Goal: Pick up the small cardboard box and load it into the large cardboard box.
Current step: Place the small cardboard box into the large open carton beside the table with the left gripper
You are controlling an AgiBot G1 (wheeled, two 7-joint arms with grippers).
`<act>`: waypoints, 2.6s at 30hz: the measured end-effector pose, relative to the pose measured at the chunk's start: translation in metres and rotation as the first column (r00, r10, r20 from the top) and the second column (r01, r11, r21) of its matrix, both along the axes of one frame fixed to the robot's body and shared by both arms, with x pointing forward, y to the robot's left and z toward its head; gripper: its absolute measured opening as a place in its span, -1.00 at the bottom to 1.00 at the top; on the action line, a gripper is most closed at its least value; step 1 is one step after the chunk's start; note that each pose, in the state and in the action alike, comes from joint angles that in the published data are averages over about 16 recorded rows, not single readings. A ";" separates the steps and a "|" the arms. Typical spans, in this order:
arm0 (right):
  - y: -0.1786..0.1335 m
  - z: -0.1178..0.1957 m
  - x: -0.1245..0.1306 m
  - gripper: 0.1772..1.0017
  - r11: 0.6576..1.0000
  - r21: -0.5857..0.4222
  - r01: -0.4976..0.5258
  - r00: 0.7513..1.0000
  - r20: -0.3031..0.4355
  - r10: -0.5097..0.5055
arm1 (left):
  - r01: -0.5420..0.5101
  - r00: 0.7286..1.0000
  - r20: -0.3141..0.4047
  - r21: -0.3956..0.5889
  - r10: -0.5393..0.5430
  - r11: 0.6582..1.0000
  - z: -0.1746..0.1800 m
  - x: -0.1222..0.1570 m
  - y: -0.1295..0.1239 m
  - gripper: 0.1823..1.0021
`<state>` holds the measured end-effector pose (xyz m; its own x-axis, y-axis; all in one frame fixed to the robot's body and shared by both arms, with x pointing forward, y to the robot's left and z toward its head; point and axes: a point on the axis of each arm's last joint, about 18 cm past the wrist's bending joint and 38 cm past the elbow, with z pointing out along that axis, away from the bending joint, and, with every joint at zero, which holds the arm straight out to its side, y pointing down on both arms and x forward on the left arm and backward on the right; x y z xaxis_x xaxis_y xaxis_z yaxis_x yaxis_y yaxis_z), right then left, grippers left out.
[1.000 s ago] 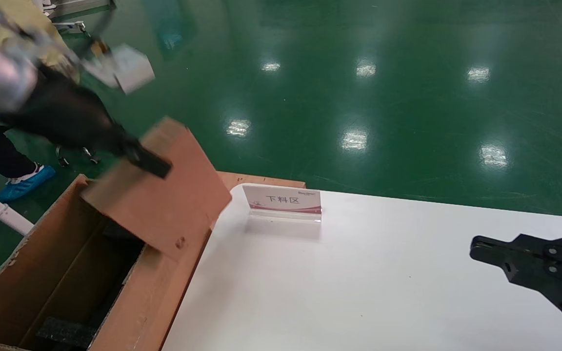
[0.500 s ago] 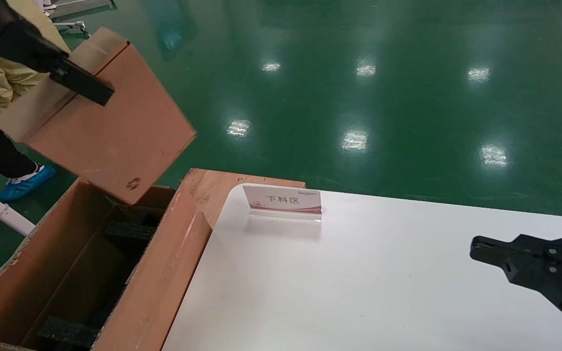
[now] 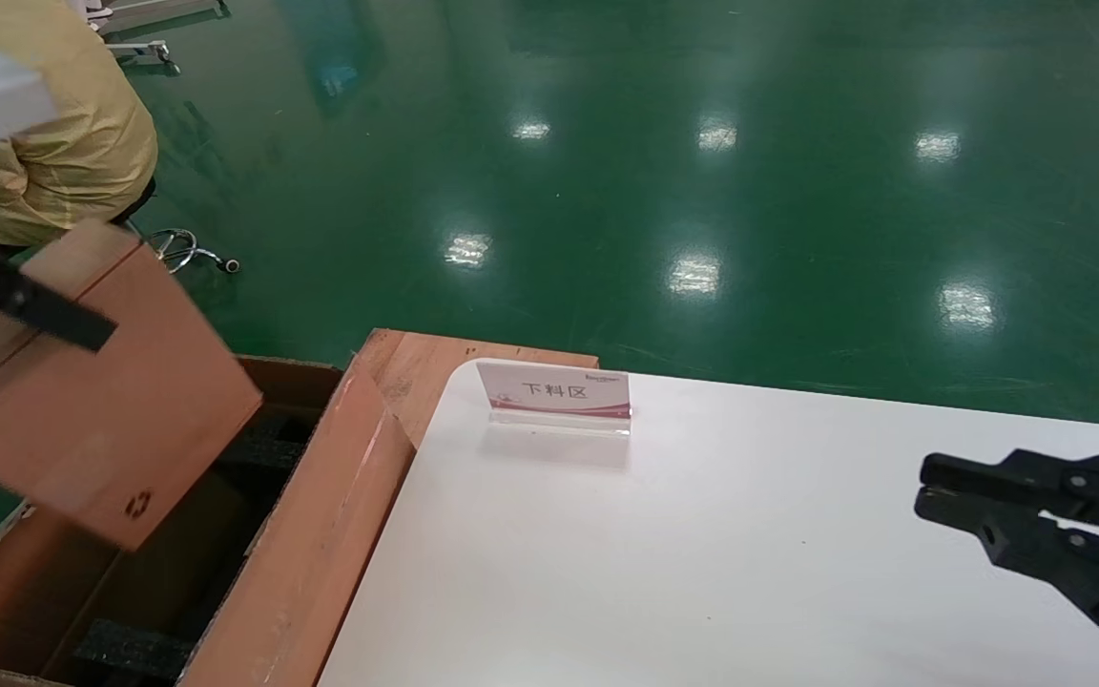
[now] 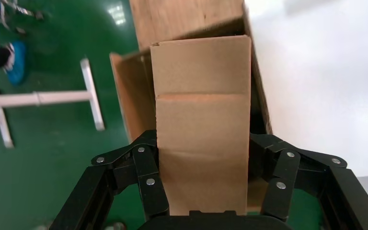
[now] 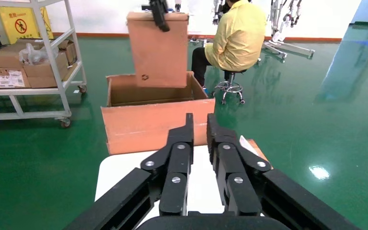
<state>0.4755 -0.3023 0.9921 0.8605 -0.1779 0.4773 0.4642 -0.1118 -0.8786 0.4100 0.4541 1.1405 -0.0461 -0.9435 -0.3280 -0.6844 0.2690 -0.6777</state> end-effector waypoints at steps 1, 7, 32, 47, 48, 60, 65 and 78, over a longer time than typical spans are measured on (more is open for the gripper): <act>0.000 0.000 0.000 -0.84 1.000 0.000 0.000 1.000 0.000 0.000 | -0.008 1.000 -0.002 -0.007 0.008 1.000 -0.003 -0.001 0.004 -0.65; 0.000 0.000 0.000 -0.68 1.000 0.000 0.000 1.000 0.000 0.000 | -0.046 0.999 -0.006 -0.052 0.045 0.998 -0.025 -0.003 0.027 -0.65; 0.000 0.000 0.000 0.58 1.000 0.000 0.000 1.000 0.000 0.000 | -0.130 0.991 -0.054 -0.156 0.123 0.979 -0.117 0.002 0.095 -0.65; 0.000 0.000 0.000 0.96 1.000 0.000 0.000 1.000 0.000 0.000 | -0.175 0.981 -0.099 -0.117 0.164 0.978 -0.141 0.003 0.111 -0.65; 0.000 0.000 0.000 0.97 1.000 0.000 0.000 1.000 0.000 0.000 | -0.177 0.981 -0.100 -0.114 0.166 0.978 -0.142 0.003 0.112 -0.65; 0.000 0.000 0.000 1.00 1.000 0.000 0.000 1.000 0.000 0.000 | -0.184 0.980 -0.097 -0.074 0.176 0.980 -0.146 0.007 0.119 -0.66; 0.000 0.000 0.000 1.00 1.000 0.000 0.000 1.000 0.000 0.000 | -0.181 0.981 -0.086 -0.056 0.175 0.982 -0.146 0.010 0.121 -0.66; 0.000 0.000 0.000 1.00 1.000 0.000 0.000 1.000 0.000 0.000 | -0.174 0.983 -0.056 -0.023 0.173 0.984 -0.144 0.017 0.129 -0.66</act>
